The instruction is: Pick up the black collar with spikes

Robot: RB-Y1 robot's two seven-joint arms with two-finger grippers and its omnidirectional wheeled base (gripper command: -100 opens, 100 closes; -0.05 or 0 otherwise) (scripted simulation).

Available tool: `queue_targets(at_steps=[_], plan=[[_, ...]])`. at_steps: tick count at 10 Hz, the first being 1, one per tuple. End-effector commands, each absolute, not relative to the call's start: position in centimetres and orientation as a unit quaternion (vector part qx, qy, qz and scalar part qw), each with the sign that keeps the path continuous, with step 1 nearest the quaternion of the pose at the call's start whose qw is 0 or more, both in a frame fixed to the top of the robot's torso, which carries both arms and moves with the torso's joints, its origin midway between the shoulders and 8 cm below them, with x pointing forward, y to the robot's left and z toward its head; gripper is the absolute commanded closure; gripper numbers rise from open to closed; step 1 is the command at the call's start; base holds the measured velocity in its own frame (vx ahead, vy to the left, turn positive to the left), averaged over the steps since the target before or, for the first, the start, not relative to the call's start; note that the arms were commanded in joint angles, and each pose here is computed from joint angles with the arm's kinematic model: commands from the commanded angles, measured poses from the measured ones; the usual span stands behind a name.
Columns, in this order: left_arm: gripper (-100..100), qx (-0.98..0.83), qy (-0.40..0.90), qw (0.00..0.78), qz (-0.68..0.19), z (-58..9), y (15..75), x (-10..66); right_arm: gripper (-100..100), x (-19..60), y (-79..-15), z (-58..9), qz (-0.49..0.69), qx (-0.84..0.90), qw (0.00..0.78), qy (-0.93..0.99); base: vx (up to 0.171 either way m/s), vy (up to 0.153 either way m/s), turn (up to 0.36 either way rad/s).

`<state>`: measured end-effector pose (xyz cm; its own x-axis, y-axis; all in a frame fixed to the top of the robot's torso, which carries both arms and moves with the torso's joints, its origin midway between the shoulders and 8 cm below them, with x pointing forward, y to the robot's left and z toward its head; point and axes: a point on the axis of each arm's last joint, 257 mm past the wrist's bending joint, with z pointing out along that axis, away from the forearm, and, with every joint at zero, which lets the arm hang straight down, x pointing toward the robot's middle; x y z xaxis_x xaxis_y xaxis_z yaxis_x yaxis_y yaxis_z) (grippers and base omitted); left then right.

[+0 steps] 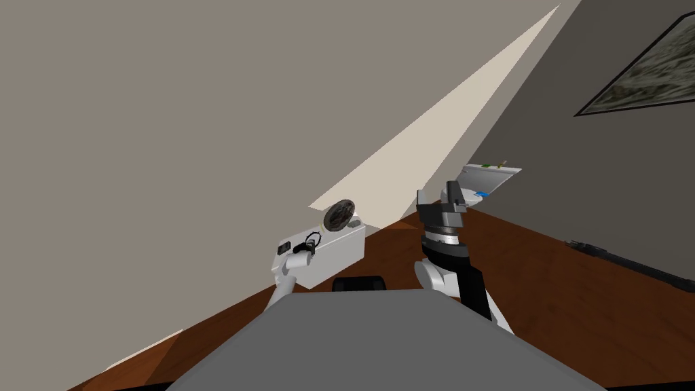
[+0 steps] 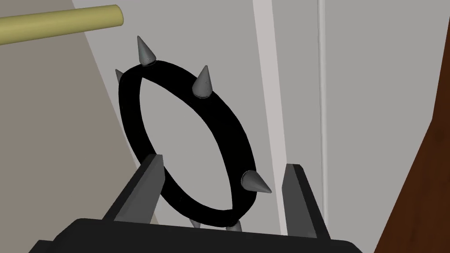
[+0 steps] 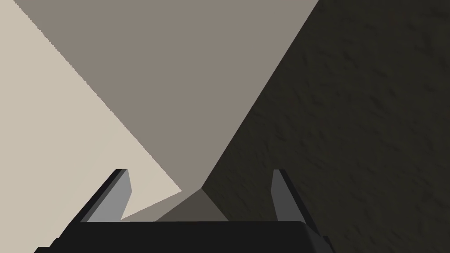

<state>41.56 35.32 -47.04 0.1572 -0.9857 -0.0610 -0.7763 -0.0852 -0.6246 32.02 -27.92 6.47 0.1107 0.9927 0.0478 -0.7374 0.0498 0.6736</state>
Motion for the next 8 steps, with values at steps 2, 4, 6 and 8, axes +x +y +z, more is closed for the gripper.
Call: queue_targets(at_steps=[2,4,6,8], plan=[[100,-0.715,0.621,0.263,-0.187,-47.8,35.2,40.8,0,32.0,-27.9,6.5,0.628,0.284,0.689,0.224,-0.016,-0.007,0.014],[100,-0.715,0.620,0.263,-0.188,-47.7,35.2,40.9,0,32.0,-27.9,6.5,0.628,0.284,0.689,0.224,0.000,0.000,0.000],[100,-0.709,0.619,0.274,-0.196,-46.2,35.5,41.9,0,32.0,-27.9,6.5,0.628,0.284,0.689,0.224,-0.006,-0.001,-0.008],[100,-0.709,0.620,0.274,-0.196,-45.2,35.5,41.9,0,32.0,-27.9,6.5,0.628,0.284,0.689,0.224,-0.039,-0.009,-0.007]])
